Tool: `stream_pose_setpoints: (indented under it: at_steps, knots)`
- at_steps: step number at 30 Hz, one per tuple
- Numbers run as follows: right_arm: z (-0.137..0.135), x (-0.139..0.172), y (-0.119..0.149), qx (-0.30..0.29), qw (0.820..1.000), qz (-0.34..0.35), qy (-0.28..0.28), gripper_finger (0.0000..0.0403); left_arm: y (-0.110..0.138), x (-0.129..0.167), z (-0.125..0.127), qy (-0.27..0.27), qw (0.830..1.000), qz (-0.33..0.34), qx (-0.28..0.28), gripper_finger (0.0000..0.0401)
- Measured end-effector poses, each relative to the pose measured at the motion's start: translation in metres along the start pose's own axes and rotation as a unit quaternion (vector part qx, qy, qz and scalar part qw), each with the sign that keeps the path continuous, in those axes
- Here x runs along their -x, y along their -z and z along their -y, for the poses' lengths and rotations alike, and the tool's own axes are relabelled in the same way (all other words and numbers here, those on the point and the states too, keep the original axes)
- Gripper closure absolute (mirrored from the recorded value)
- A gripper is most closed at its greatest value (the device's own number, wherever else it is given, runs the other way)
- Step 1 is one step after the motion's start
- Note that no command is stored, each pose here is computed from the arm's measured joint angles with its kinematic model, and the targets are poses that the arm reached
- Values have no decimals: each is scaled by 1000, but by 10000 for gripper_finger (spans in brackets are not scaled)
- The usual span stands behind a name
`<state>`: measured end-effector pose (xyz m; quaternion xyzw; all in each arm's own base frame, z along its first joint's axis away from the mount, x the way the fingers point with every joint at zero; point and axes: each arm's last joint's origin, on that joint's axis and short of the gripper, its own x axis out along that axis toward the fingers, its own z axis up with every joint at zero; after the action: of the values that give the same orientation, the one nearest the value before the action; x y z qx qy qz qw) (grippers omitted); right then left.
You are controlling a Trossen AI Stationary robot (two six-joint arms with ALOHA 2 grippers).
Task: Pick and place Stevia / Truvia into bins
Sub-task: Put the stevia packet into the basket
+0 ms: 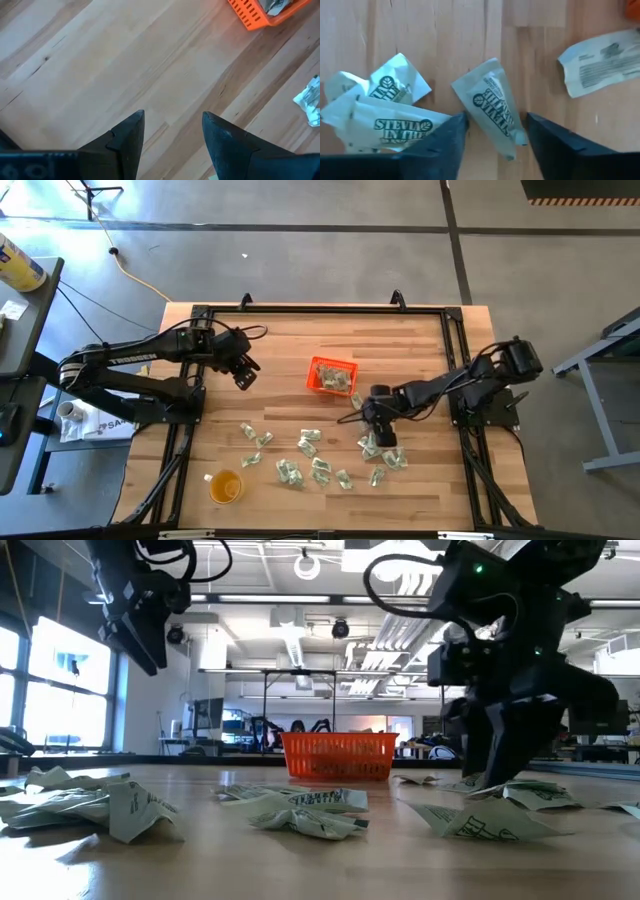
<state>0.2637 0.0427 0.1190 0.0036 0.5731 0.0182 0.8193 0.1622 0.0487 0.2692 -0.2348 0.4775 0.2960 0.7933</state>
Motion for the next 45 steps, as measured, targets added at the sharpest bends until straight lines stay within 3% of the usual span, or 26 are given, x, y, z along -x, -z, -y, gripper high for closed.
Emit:
stream_pose_setpoints:
  at_steps: [4,8,13,18,20,23,26,29,34,38,45]
  knots:
    - [3,2,-1,-36,999,-10,-10,289,1,0,0,-1,1000,-3,5,169]
    - [16,23,-17,-110,994,-20,-7,384,1,0,0,-2,1000,-4,5,169]
    - [47,80,-54,-147,982,86,80,373,0,0,0,-2,1000,-3,5,169]
    - [91,125,-77,-154,964,174,126,396,0,0,0,-1,1000,1,6,169]
    - [110,127,-86,-168,960,203,96,387,-1,0,0,1,1000,3,7,169]
    - [131,108,-98,-203,959,199,-11,358,-1,0,1,8,1000,1,8,169]
    - [130,78,-112,-212,961,154,-86,334,1,0,2,26,999,-17,8,169]
    - [117,49,-119,-195,970,99,-109,321,5,-1,3,38,999,-35,16,169]
    - [113,45,-123,-208,975,59,-49,297,22,-11,12,42,996,-71,25,169]
    - [117,68,-123,-208,975,76,31,263,41,-26,21,55,993,-98,18,169]
    - [127,103,-111,-211,958,77,178,205,63,-33,39,92,988,-118,24,169]
